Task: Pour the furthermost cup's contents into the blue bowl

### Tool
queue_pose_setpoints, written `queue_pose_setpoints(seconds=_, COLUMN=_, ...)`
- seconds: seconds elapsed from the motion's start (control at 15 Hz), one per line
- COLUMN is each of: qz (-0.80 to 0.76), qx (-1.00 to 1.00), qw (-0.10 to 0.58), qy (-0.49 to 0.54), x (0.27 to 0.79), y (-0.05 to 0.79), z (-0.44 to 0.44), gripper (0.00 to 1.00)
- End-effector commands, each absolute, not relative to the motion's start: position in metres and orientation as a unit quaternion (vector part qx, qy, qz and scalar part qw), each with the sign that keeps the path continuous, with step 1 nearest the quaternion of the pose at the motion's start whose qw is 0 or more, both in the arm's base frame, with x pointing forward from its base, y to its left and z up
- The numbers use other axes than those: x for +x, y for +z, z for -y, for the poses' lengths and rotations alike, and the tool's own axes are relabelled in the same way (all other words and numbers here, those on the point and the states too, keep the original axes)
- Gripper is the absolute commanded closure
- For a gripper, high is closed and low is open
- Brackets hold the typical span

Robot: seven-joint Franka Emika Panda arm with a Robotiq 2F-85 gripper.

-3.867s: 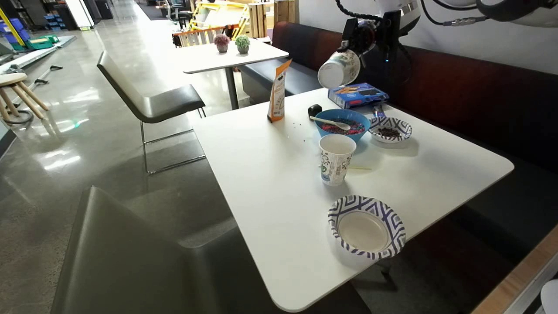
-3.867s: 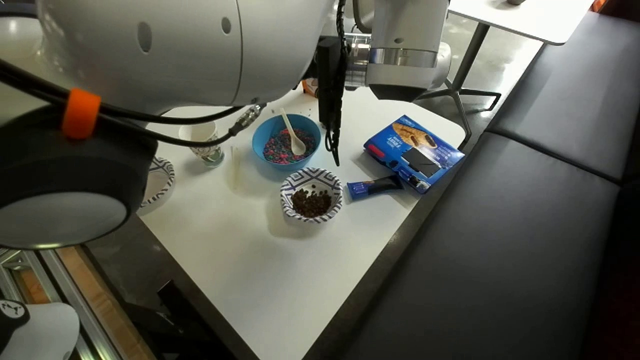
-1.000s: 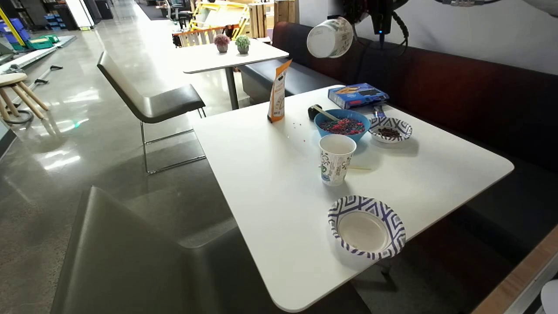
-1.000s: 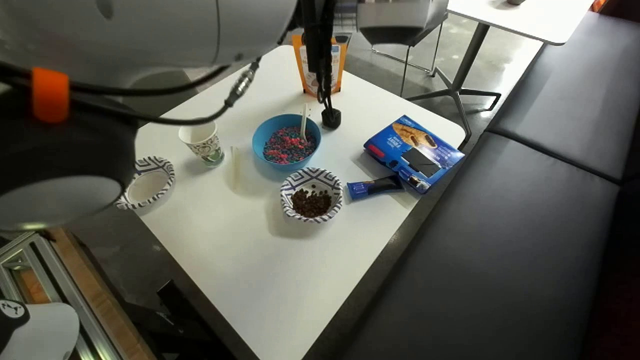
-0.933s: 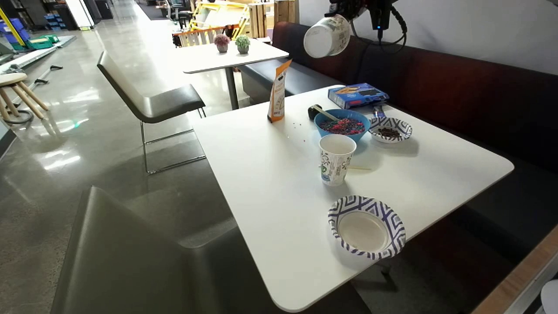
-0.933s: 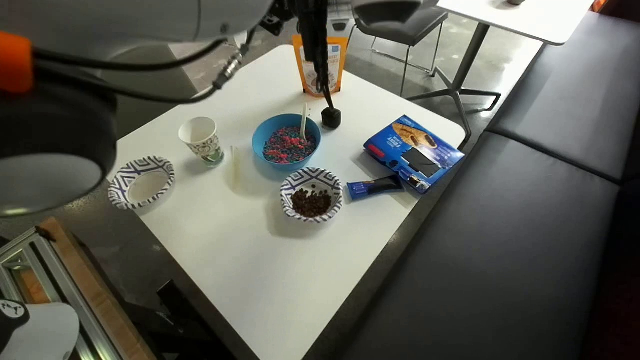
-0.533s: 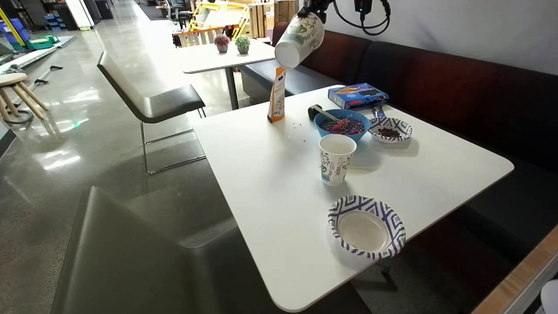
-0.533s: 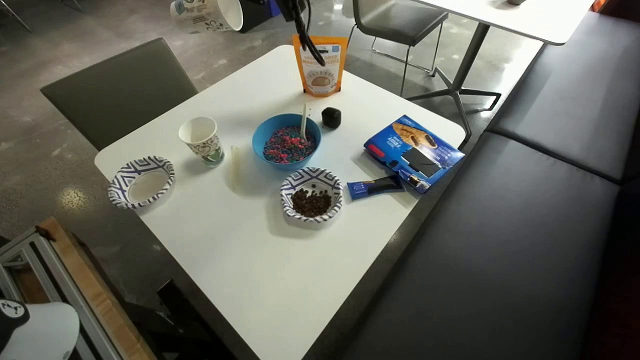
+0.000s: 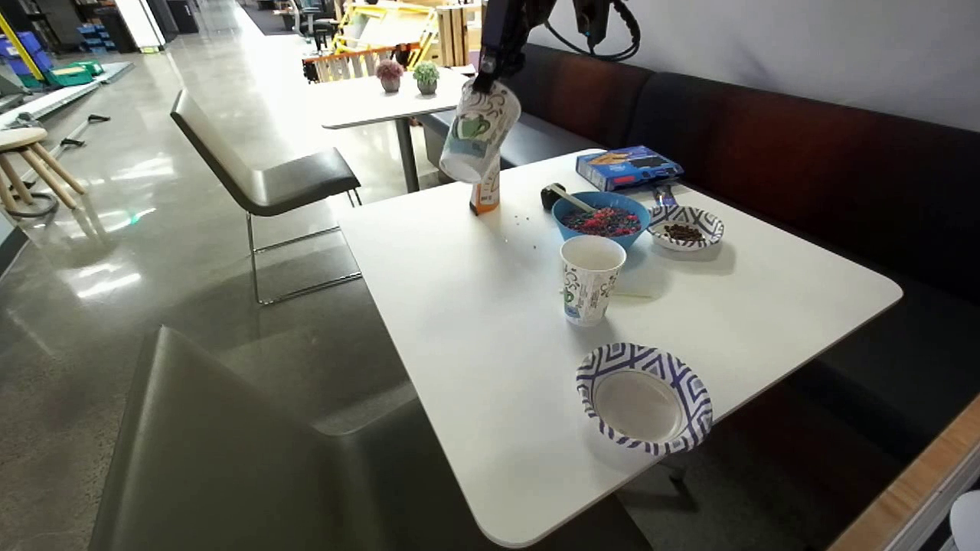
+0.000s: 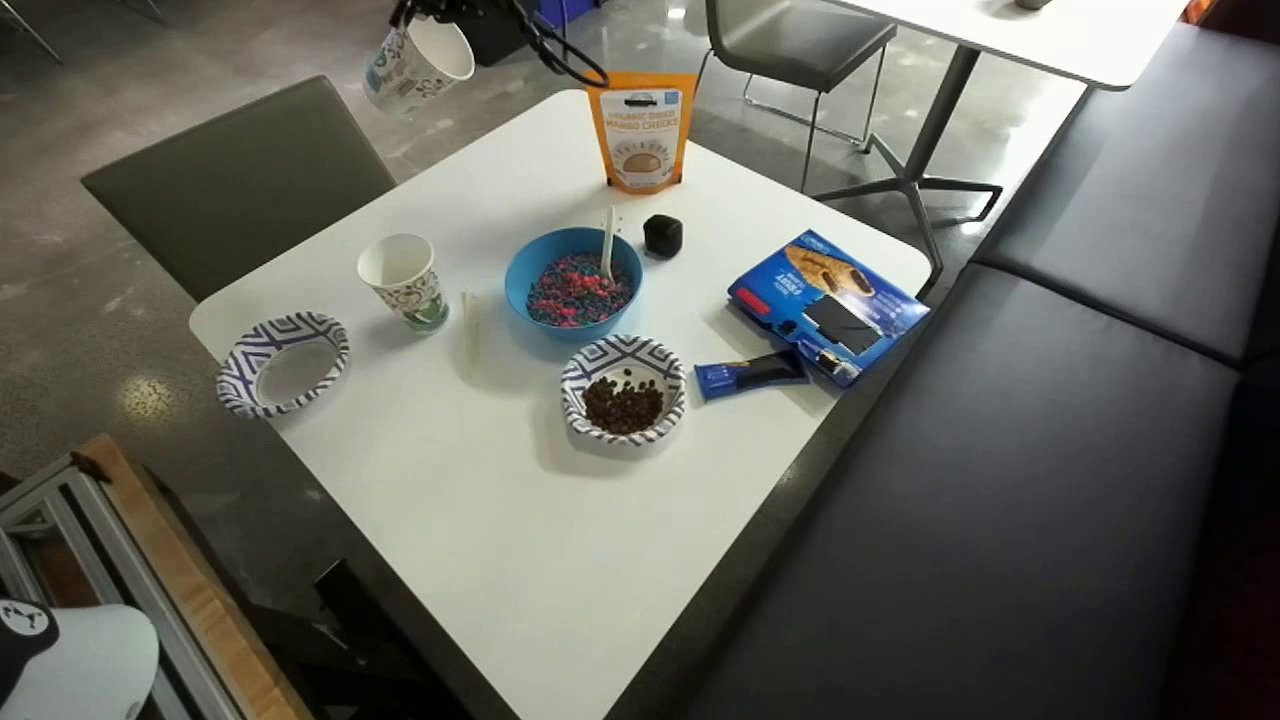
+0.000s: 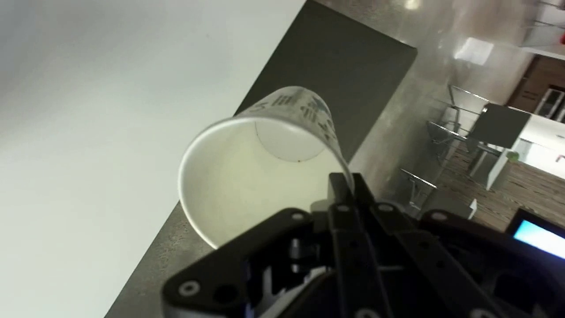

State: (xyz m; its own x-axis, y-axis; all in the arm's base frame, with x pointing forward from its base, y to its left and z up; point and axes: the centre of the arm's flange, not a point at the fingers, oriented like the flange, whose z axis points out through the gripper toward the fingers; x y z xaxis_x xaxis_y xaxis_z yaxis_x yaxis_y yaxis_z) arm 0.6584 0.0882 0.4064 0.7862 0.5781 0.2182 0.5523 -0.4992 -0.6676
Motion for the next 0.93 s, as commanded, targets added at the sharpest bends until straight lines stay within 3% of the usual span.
queue_pose_setpoints(seconds=0.0, qz=0.37, qx=-0.879, qw=0.3, qy=-0.023, x=0.607, y=0.373, z=-0.125, gripper=0.99)
queue_pose_setpoints(seconds=0.4, qz=0.477, qx=-0.859, qw=0.186, qy=-0.027, x=0.581, y=0.354, z=-0.16, gripper=0.99)
queue_pose_setpoints(seconds=0.47, qz=0.408, qx=-0.874, qw=0.25, qy=-0.084, x=0.576, y=0.356, z=-0.162, gripper=0.99)
queue_pose_setpoints(seconds=0.53, qz=0.399, qx=-0.876, qw=0.253, qy=-0.1, x=0.572, y=0.36, z=-0.165, gripper=0.99)
queue_pose_setpoints(seconds=0.6, qz=0.436, qx=-0.869, qw=0.2, qy=-0.125, x=0.575, y=0.363, z=-0.164, gripper=0.99)
queue_pose_setpoints(seconds=0.67, qz=0.421, qx=-0.873, qw=0.231, qy=-0.089, x=0.599, y=0.359, z=-0.168, gripper=0.96)
queue_pose_setpoints(seconds=0.87, qz=0.431, qx=-0.87, qw=0.209, qy=-0.116, x=0.592, y=0.367, z=-0.166, gripper=0.96)
